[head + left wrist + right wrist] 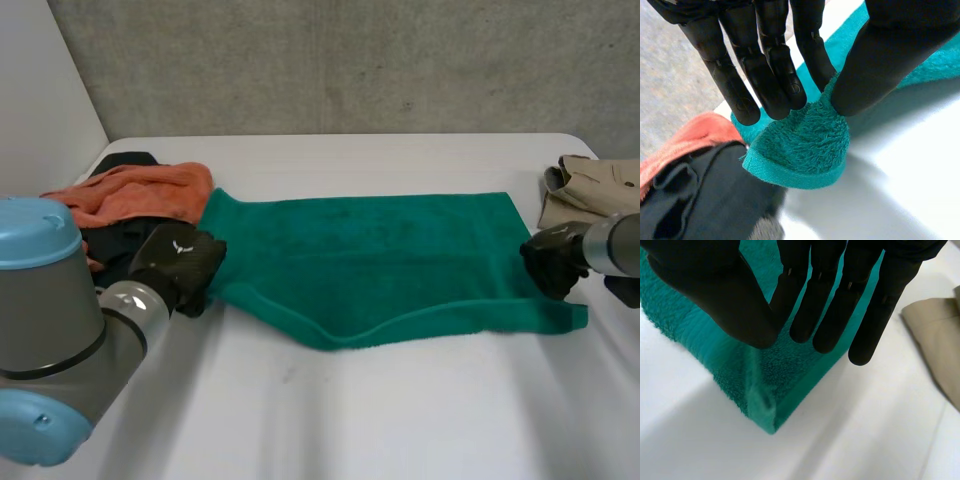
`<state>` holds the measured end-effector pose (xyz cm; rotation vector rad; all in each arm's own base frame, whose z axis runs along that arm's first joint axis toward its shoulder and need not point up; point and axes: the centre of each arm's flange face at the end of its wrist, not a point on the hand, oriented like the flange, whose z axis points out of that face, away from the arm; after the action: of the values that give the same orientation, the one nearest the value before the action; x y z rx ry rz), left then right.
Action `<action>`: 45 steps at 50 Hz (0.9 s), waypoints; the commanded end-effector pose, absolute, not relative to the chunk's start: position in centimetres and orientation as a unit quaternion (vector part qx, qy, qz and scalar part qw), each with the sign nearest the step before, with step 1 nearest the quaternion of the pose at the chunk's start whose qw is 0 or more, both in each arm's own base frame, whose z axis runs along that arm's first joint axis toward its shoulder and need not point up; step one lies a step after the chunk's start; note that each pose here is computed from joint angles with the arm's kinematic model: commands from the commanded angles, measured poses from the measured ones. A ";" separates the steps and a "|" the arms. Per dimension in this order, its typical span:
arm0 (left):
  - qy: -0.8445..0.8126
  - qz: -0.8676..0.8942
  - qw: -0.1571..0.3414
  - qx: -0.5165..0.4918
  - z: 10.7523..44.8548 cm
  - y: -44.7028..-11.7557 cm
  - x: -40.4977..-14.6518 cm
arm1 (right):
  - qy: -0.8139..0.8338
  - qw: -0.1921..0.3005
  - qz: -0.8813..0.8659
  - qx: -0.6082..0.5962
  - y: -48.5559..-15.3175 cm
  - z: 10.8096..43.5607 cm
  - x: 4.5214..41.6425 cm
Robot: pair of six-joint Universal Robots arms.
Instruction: Fold the laundry.
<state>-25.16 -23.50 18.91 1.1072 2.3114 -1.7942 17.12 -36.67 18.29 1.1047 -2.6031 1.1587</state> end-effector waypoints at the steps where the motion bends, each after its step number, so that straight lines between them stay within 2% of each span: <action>1: 0.774 -0.496 0.021 0.394 19.9 -19.9 -23.6 | -0.836 0.045 0.387 0.386 -33.7 21.3 15.8; 5: 0.801 -0.429 0.016 0.417 20.4 -16.6 -22.4 | -0.817 0.055 0.341 0.462 -30.3 21.3 14.3; 10: 0.808 -0.404 0.008 0.428 20.2 -15.1 -21.9 | -0.789 0.067 0.337 0.509 -28.8 21.3 13.6; 14: 0.791 -0.452 0.013 0.413 20.3 -16.6 -22.3 | -0.789 0.072 0.402 0.460 -30.4 21.3 13.5; 17: 0.774 -0.492 0.021 0.399 20.3 -18.4 -22.9 | -0.799 0.053 0.446 0.400 -31.4 21.5 13.5; 22: 0.764 -0.518 0.032 0.383 20.3 -21.1 -23.7 | -0.815 -0.004 0.450 0.365 -30.5 21.3 14.2; 25: 0.765 -0.521 0.038 0.377 20.4 -22.5 -24.2 | -0.811 -0.020 0.451 0.372 -29.6 20.9 14.5; 35: 0.776 -0.527 0.064 0.340 19.8 -27.5 -25.4 | -0.794 -0.027 0.456 0.402 -27.9 18.4 15.1; 45: 0.800 -0.489 0.092 0.337 18.2 -29.2 -25.8 | -0.784 -0.028 0.471 0.402 -27.7 16.6 15.3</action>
<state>-25.62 -28.66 19.11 1.0053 2.3553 -1.5239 15.28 -27.59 17.46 1.2947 -2.5271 1.4798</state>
